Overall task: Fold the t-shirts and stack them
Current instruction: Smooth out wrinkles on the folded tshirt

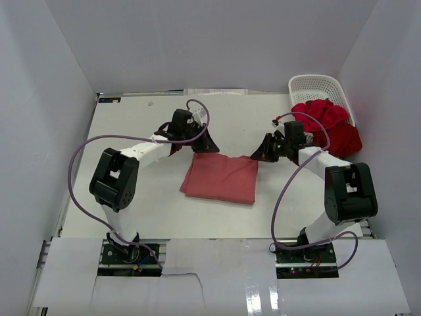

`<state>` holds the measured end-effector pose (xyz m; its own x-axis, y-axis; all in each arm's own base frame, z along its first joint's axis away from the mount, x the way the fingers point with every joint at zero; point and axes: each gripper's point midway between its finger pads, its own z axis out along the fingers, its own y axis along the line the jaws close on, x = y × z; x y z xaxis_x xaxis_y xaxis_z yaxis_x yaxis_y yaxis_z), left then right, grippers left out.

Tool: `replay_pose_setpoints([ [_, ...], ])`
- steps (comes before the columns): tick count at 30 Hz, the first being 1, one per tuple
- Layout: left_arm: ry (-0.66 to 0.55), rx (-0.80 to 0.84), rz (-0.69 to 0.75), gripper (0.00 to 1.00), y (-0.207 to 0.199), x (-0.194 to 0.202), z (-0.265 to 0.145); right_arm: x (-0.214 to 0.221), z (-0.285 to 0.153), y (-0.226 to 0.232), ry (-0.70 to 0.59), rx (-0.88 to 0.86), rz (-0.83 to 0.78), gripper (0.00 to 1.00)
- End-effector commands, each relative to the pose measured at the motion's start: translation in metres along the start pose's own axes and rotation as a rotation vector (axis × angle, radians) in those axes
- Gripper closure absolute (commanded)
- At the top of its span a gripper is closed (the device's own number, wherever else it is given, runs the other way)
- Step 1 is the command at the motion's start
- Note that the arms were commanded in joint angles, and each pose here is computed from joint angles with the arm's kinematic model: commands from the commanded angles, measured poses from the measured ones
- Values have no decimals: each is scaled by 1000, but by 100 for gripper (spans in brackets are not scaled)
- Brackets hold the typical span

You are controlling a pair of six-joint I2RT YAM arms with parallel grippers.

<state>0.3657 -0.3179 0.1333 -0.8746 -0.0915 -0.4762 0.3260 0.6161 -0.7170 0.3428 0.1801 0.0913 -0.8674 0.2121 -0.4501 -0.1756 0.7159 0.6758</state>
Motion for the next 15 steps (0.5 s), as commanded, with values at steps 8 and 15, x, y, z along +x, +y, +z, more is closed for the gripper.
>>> replay_pose_setpoints([
  [8, 18, -274, -31, 100, 85, 16, 15, 37, 18, -49, 130, 161, 38, 92],
  [15, -40, -390, -65, 100, 123, -2, 2, 59, 6, -85, 183, 354, 43, 92],
])
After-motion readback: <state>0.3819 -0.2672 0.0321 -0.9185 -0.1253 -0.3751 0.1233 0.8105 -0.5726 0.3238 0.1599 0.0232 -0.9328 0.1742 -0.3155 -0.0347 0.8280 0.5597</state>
